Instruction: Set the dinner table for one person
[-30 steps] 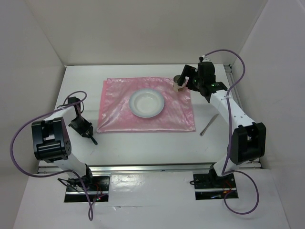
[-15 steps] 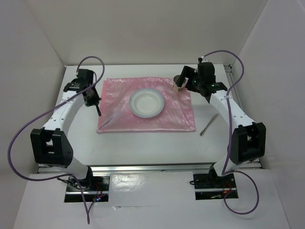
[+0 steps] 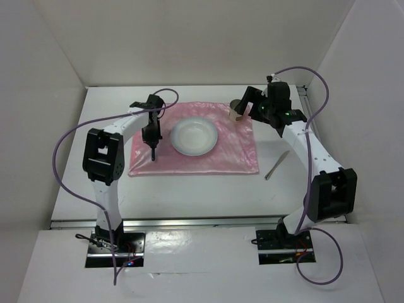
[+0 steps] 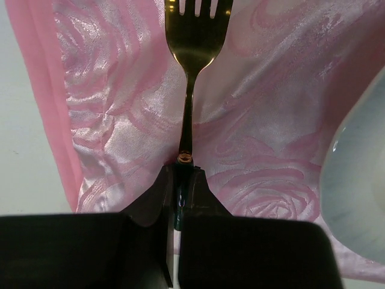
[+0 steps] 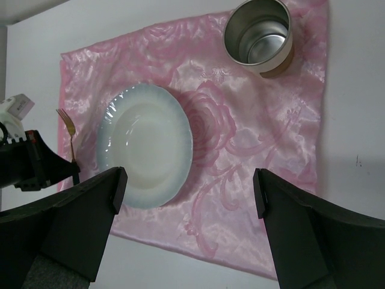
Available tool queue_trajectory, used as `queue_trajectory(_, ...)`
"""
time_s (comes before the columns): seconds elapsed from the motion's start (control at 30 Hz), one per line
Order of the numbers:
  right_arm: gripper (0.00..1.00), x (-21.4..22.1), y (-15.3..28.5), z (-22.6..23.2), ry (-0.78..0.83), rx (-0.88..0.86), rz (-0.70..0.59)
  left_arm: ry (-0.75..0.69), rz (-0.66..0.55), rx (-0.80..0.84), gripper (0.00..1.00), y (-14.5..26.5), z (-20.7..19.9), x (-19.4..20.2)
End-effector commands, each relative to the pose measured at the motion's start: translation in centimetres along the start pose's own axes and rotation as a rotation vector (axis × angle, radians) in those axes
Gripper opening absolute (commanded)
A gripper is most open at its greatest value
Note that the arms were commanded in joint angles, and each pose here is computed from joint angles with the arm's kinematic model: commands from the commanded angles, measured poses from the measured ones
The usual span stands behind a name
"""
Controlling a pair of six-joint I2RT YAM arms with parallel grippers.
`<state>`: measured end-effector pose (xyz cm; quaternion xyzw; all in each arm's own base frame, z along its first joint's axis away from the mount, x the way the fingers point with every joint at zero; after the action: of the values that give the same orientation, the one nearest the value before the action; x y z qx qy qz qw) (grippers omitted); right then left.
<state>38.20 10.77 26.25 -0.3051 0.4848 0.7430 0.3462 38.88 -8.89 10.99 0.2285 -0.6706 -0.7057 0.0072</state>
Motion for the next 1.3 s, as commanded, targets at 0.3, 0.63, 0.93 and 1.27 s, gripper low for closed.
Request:
queue_trajectory(0.3,1.0,-0.3,2.0,-1.0,0.007,0.023,-0.009,-0.018,0.006,-0.07,0.0,-1.7,-0.7,-1.3)
queue_trajectory(0.63,1.0,0.0,2.2,-1.2,0.006,0.043,-0.005,-0.05,-0.032,-0.08,0.62,-0.8,-0.9,-2.0)
queue_trajectory(0.93,1.0,1.2,3.1,-3.2,-0.064,0.196,0.033,-0.038,-0.152,0.011,0.61,5.9,-1.2,-4.5)
queue_trajectory(1.27,1.0,10.7,6.5,-11.5,-0.366,0.439,0.344,0.011,-0.316,0.128,0.61,14.5,-0.9,-6.3)
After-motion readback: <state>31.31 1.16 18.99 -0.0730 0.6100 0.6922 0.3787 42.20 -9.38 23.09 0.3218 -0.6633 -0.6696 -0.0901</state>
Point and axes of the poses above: each gripper's point midway between its finger pads, its own y axis back along the fingers, its own z axis along the line the jaws close on, x = y × z, the point moved 6 cm from there along y, back along the fingers, and after that the axes turned 9 degrees about y, right-handed, at the moved point
